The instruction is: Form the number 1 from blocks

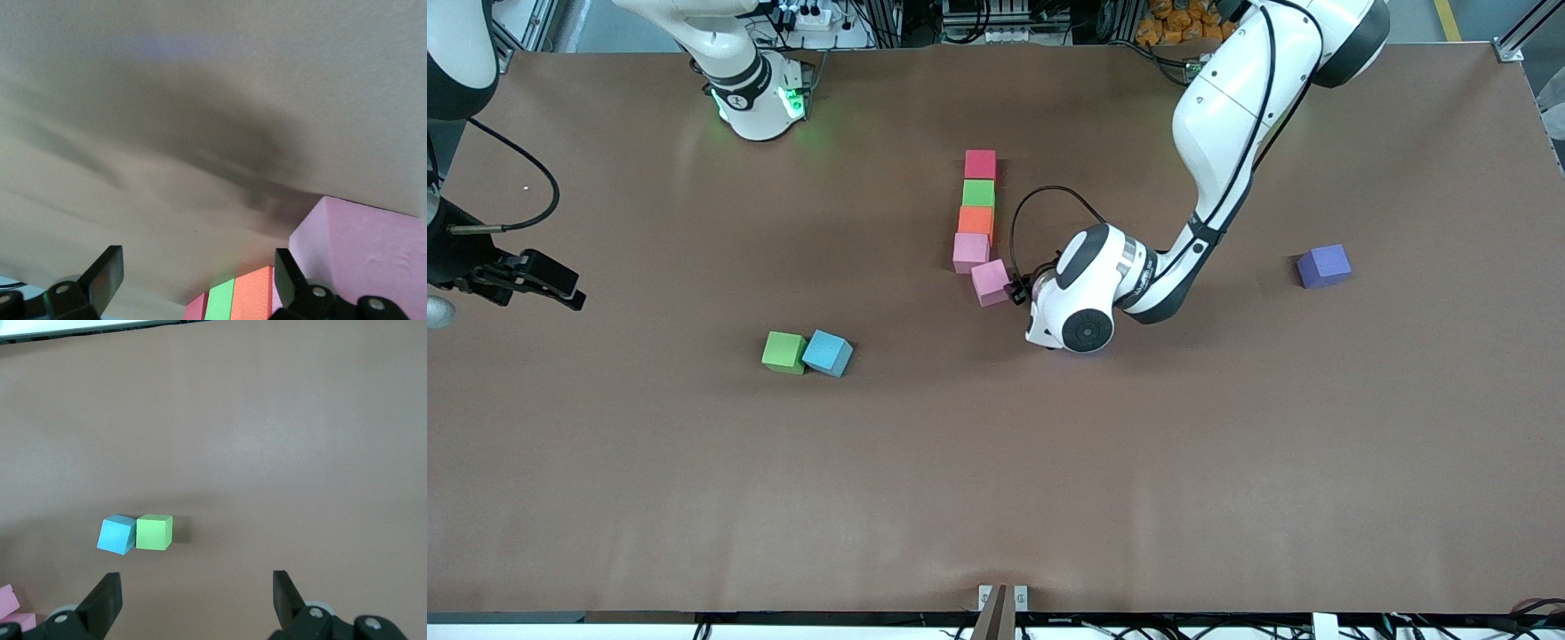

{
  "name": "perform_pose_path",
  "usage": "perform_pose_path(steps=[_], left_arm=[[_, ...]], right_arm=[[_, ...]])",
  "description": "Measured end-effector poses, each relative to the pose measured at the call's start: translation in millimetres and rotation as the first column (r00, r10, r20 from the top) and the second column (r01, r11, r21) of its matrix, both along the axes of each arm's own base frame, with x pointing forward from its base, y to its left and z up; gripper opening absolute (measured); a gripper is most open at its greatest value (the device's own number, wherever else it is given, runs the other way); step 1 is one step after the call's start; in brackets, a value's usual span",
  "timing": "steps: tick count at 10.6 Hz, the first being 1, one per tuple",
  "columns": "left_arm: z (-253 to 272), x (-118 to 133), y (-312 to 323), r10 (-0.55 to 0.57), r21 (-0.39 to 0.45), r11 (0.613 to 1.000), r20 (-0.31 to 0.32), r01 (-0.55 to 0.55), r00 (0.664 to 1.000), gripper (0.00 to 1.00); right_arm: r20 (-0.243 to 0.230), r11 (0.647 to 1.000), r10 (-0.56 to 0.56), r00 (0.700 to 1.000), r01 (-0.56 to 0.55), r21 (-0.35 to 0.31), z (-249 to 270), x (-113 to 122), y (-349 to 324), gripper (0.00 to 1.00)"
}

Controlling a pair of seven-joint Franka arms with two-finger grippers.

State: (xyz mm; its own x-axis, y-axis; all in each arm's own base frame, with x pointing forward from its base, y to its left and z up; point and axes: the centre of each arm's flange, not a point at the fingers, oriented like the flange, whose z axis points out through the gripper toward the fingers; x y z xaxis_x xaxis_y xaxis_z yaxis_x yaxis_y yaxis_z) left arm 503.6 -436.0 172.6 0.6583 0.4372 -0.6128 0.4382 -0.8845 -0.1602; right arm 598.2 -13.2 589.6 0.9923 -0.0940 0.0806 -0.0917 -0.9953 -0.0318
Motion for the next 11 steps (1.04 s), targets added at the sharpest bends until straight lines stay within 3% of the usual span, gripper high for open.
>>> perform_pose_path(steps=[5, 8, 11], left_arm=[[16, 14, -10, -0.023, -0.070, 0.997, 0.079, 0.029, 0.997, 1.00], [18, 11, -26, -0.020, -0.094, 0.995, 0.134, 0.032, 0.991, 1.00], [16, -4, -43, -0.052, -0.096, 0.993, 0.140, 0.066, 0.989, 1.00]], right_arm=[[0.000, 1.000, 0.000, 1.000, 0.000, 0.000, 0, 0, 0, 1.00], [0.000, 1.000, -0.001, 1.000, 0.001, 0.001, 0, 0, 0, 1.00], [0.000, 1.000, -0.001, 1.000, 0.001, 0.001, 0, 0, 0, 1.00]])
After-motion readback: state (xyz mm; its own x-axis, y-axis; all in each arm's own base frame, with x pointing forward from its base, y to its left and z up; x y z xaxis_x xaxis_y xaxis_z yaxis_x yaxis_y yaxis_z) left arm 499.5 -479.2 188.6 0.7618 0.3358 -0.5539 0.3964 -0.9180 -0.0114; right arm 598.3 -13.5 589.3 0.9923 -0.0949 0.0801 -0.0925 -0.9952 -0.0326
